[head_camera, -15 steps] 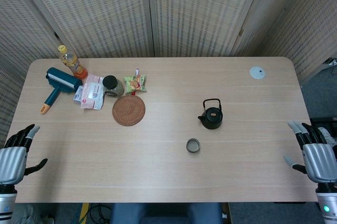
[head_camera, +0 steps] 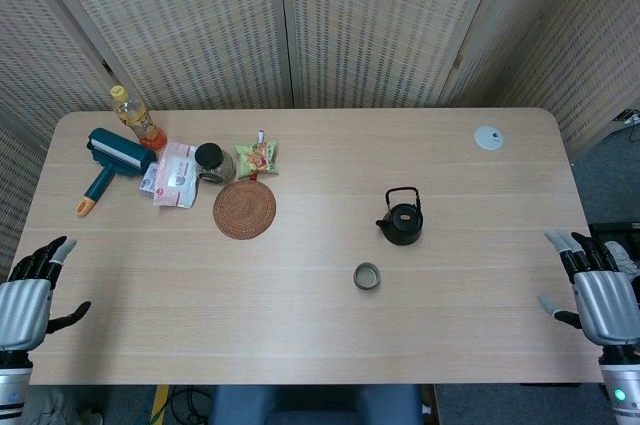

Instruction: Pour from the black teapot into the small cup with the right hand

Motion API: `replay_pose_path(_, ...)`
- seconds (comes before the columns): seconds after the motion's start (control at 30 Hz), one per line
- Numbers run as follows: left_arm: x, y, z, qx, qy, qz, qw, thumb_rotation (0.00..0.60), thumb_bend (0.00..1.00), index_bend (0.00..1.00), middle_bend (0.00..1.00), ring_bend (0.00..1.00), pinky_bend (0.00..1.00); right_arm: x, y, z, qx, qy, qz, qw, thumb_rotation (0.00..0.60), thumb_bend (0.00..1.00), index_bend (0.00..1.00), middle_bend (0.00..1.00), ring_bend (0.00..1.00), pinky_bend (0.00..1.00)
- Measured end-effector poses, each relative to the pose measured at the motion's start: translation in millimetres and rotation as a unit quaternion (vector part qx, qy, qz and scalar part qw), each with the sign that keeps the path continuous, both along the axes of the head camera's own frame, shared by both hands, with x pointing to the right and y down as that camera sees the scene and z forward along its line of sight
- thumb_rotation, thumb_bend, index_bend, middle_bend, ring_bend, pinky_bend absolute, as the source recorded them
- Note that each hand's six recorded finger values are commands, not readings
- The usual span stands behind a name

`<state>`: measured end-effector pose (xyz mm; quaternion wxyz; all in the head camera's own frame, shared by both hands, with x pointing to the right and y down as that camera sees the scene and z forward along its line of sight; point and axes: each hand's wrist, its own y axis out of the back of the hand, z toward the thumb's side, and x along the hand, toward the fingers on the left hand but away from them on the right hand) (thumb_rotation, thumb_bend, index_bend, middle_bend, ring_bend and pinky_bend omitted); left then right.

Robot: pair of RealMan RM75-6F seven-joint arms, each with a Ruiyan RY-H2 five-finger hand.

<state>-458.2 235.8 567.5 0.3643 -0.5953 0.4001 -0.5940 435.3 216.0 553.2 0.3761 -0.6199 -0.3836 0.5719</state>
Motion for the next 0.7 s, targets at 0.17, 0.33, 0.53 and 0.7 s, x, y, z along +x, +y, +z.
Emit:
replay_pose_path(0.17,0.8,-0.2,0.1,0.000,0.000,0.000,1.0000,0.600,0.19,0.11,0.09,0.13,0.16,-4.9,-3.2,0.4,0.000,-0.004,-0.010,0.9999,0.600,0.14,0.15,0.23,0.09,0.14)
replay_pose_path(0.33,2.7,-0.9,0.5,-0.001,0.002,0.004,1.0000,0.600,0.19,0.12,0.09,0.13,0.16,-11.5,-9.9,0.6,0.000,-0.008,-0.021,0.9998,0.600,0.14,0.28,0.31,0.09,0.14)
replay_pose_path(0.53,2.1,-2.9,-0.5,0.001,0.002,0.004,1.0000,0.600,0.19,0.11,0.09,0.13,0.16,-20.9,-19.9,3.9,-0.013,-0.010,-0.032,0.9994,0.600,0.14,0.31,0.34,0.09,0.14)
replay_pose_path(0.7,3.8,-4.8,0.2,0.001,0.004,0.007,1.0000,0.600,0.19,0.12,0.09,0.13,0.16,-32.7,-31.6,11.0,-0.035,-0.017,-0.045,0.9982,0.600,0.14,0.31,0.24,0.08,0.14)
